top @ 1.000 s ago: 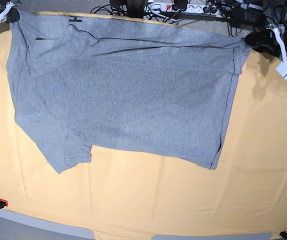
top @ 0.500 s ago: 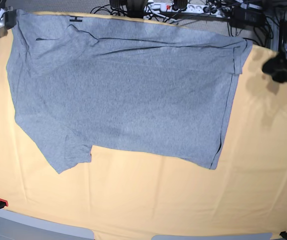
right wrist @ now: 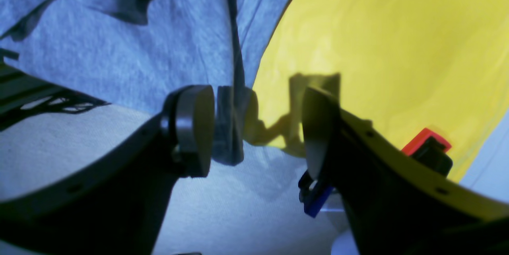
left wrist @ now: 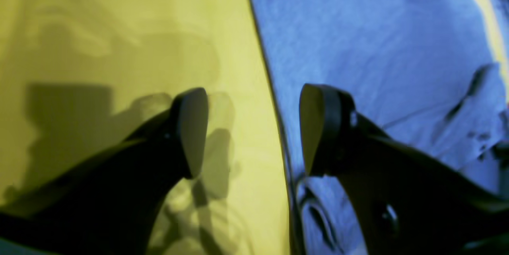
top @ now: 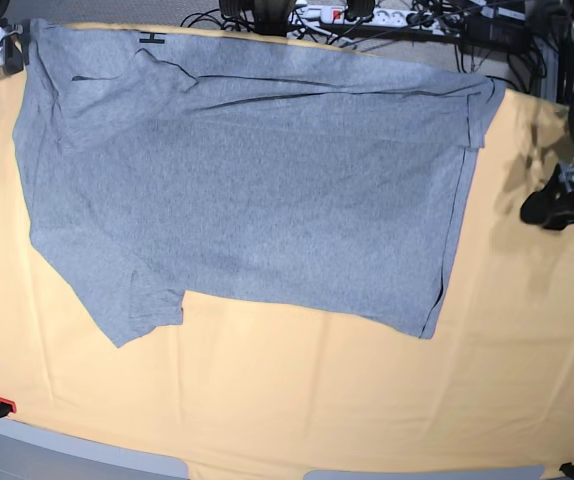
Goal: Layout the t-shirt on the table in an organized manner, then fold the t-shirt properly
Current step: 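Release the shoulder and move the left gripper to the hem corner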
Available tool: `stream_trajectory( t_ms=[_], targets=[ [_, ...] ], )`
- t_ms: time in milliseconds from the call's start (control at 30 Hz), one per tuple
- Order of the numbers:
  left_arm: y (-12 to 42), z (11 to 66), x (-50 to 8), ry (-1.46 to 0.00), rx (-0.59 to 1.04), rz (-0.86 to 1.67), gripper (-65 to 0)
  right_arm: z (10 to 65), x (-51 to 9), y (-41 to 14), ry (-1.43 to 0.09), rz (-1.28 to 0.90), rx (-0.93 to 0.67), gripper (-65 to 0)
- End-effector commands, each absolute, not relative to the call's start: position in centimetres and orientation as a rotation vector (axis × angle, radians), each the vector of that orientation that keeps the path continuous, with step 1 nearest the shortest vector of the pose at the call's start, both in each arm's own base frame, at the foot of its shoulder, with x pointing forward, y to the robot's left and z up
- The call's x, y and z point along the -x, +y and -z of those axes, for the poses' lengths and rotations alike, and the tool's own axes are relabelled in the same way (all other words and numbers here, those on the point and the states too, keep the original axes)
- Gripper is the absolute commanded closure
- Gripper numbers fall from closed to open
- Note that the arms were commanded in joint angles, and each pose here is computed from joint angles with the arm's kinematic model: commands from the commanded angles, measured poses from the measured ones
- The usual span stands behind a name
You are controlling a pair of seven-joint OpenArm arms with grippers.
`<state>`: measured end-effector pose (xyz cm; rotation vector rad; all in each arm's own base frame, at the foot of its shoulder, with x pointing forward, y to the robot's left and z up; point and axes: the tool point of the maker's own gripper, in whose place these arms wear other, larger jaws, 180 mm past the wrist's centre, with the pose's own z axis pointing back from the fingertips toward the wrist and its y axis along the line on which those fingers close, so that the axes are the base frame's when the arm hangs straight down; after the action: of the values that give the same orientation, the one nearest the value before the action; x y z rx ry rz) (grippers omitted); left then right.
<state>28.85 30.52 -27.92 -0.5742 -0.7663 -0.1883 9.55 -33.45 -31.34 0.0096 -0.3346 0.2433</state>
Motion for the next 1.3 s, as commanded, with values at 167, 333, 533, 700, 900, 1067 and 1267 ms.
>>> stream_trajectory(
  t_ms=[167, 333, 533, 700, 900, 1067, 1267],
  targets=[
    [30.3, 26.4, -34.6, -0.848, 0.624, 0.184, -36.9, 30.5, -10.2, -33.8, -0.359, -0.260, 0.010, -36.4],
    [30.1, 27.1, -38.8, -0.867, 0.590, 0.152, -36.9, 30.5, -10.2, -33.7, -0.359, -0.261, 0.009, -36.4],
    [26.4, 29.3, -42.5, -0.829, 0.656, 0.120, -36.9, 30.5, -10.2, -33.7, -0.359, -0.260, 0.009, -36.4],
    [24.2, 29.8, -45.3, -0.878, 0.640, 0.107, -36.9, 30.6, -10.1, -33.8, -0.357, -0.260, 0.012, -36.4],
    [22.9, 31.4, -47.4, -0.944, 0.522, 0.097, -36.8, 30.6, -10.1, -33.8, -0.357, -0.260, 0.012, -36.4],
    [21.2, 33.4, -47.2, -0.917, 0.510, 0.094, -36.8, 30.6, -10.2, -33.8, -0.358, -0.260, 0.012, -36.4],
    [21.1, 34.3, -46.9, -0.896, 0.522, 0.076, -36.8, 30.6, -10.1, -33.8, -0.357, -0.260, 0.012, -36.4]
  ],
)
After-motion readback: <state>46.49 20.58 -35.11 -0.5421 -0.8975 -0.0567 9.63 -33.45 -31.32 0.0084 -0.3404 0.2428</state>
